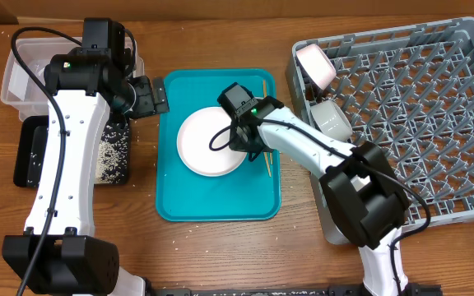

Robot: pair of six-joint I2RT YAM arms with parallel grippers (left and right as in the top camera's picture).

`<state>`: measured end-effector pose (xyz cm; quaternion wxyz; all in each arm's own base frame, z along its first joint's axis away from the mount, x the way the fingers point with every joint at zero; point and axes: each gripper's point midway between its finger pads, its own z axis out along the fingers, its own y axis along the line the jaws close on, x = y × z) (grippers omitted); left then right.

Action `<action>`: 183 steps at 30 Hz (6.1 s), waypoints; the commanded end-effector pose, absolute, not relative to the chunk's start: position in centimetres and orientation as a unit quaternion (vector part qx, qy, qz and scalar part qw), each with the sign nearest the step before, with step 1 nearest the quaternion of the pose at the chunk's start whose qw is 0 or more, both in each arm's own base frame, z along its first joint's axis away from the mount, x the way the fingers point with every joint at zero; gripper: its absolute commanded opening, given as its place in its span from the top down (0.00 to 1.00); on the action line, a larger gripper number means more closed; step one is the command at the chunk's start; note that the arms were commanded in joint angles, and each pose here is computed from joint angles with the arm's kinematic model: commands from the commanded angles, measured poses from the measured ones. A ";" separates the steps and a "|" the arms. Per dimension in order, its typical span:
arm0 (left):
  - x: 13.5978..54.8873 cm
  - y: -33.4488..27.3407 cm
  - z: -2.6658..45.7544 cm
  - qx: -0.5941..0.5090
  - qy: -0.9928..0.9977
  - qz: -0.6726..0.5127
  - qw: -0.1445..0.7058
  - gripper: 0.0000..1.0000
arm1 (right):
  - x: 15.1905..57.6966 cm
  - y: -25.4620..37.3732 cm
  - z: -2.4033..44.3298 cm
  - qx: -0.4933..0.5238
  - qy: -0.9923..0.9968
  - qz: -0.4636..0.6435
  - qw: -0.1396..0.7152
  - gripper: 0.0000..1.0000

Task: Sort waste into correct bins and load items into the dishwasher
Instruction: 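Lift the white plate and stand it upright in the rack, then move the right gripper to the chopsticks and grasp one, then carry the chopstick into the rack and release it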

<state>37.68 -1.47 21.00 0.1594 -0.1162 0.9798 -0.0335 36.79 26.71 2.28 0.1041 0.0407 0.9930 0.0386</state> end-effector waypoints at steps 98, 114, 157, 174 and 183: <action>37.9 -1.5 21.8 -0.111 0.978 -0.037 0.171 0.00 | 39.3 17.3 27.2 -0.005 0.929 0.205 0.308 0.01; 37.9 -1.5 21.8 -0.111 0.978 -0.037 0.170 0.00 | 38.7 24.2 9.2 -0.077 0.984 0.059 0.151 0.41; 37.9 -1.5 21.8 -0.111 0.978 -0.037 0.170 0.00 | 38.4 24.4 5.1 -0.083 0.995 0.011 0.061 0.96; 37.9 -1.5 21.8 -0.111 0.978 -0.037 0.171 0.00 | 40.4 2.9 28.1 0.308 0.925 -0.005 0.222 0.96; 37.9 -1.5 21.8 -0.111 0.978 -0.037 0.171 0.00 | 38.9 -8.6 21.9 0.545 0.828 0.027 0.129 0.96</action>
